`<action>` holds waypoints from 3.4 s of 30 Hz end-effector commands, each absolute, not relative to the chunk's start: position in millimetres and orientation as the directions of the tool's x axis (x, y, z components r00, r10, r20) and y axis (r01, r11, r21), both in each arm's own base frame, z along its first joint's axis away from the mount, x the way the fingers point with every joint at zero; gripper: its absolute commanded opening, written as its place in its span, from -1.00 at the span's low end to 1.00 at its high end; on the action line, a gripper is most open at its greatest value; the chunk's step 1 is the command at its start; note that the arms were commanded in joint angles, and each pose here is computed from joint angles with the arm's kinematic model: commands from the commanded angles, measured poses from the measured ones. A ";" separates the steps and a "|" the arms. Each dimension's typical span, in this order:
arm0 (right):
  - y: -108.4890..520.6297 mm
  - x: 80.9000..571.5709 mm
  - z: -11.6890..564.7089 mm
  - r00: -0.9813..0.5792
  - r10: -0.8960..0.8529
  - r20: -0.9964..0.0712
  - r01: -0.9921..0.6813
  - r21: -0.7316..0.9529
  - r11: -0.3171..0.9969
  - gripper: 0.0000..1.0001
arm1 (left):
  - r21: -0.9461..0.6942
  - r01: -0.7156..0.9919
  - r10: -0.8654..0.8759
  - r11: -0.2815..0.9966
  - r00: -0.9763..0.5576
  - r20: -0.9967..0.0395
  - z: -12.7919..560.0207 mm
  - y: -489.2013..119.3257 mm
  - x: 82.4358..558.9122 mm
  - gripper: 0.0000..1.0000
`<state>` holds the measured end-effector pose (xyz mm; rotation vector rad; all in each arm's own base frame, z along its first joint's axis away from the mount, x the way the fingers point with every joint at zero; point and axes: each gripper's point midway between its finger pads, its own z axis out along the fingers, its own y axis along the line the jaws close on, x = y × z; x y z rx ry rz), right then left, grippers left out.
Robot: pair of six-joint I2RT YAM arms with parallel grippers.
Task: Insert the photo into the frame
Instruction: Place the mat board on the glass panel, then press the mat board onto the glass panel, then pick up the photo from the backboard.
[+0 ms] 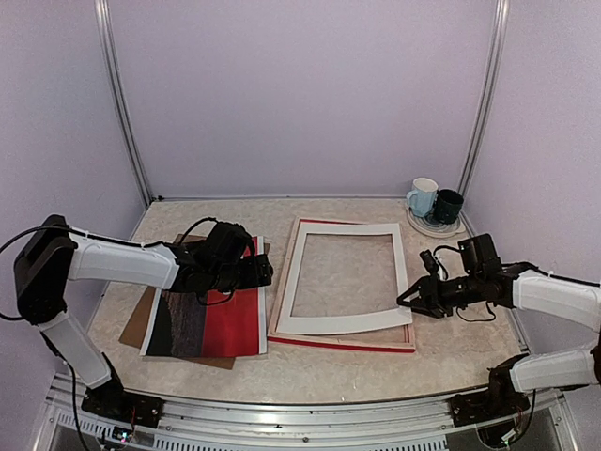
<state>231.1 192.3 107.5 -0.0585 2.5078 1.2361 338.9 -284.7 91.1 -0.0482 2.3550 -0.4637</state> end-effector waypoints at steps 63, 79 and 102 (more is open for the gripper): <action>214.4 358.1 73.5 -0.888 -0.013 -0.460 -0.215 0.390 0.895 0.99 | -0.304 0.126 -0.125 0.944 -0.719 -0.684 82.8 -239.5 258.1 0.98; 206.4 348.5 190.6 -0.607 -0.025 -0.794 -0.388 0.269 0.881 0.98 | -0.199 0.222 -0.019 0.954 -0.621 -0.784 115.2 -221.3 245.5 0.98; 216.6 324.5 171.6 -0.657 -0.065 -0.751 -0.454 0.325 0.830 0.98 | 0.054 0.535 0.409 0.843 -0.573 -0.710 79.0 -272.7 178.6 0.97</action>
